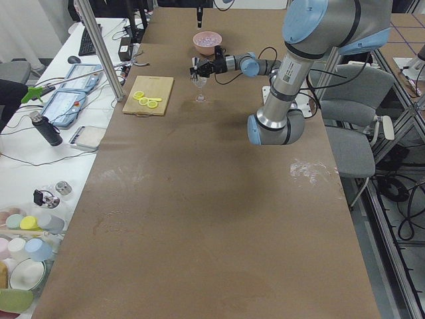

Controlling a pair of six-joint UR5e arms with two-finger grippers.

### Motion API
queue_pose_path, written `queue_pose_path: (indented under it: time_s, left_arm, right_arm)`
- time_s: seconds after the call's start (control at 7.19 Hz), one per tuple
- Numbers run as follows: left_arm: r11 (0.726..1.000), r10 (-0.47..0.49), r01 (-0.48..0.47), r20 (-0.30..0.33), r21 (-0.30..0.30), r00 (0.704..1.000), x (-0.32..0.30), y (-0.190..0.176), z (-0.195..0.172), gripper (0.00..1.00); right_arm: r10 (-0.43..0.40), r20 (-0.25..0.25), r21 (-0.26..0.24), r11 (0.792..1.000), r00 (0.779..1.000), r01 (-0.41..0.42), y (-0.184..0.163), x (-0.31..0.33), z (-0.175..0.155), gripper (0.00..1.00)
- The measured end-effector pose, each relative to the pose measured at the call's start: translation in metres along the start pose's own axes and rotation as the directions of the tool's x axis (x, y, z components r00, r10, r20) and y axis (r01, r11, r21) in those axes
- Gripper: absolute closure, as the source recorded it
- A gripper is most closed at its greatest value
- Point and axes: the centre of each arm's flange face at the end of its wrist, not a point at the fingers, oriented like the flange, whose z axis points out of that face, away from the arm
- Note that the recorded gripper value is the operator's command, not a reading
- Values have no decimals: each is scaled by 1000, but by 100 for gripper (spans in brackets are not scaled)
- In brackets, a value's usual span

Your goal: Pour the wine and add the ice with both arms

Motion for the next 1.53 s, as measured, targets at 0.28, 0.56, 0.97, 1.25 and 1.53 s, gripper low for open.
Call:
queue_pose_path:
  time_s: [0.28,0.56,0.97,1.25,1.53]
  left_arm:
    - [993,-118,115,-78,-40,990,-38,30,-6,100]
    - [969,-236,219,-161,-113,958,-69,65,0,100]
    - [891,-421,355,-223,-284,879,-107,124,77,100]
    - [831,-514,404,-251,-381,820,-132,174,127,100]
    - [778,-587,432,-281,-457,759,-140,245,169,100]
  right_arm:
    - [18,9,-1,1000,1000,-18,-1,-17,3,80]
    - [53,18,6,999,998,-53,-8,-51,8,80]
    - [123,34,17,992,992,-124,-22,-132,24,80]
    - [160,43,17,987,986,-161,-20,-178,35,80]
    - [181,49,11,983,982,-182,-4,-216,53,80]
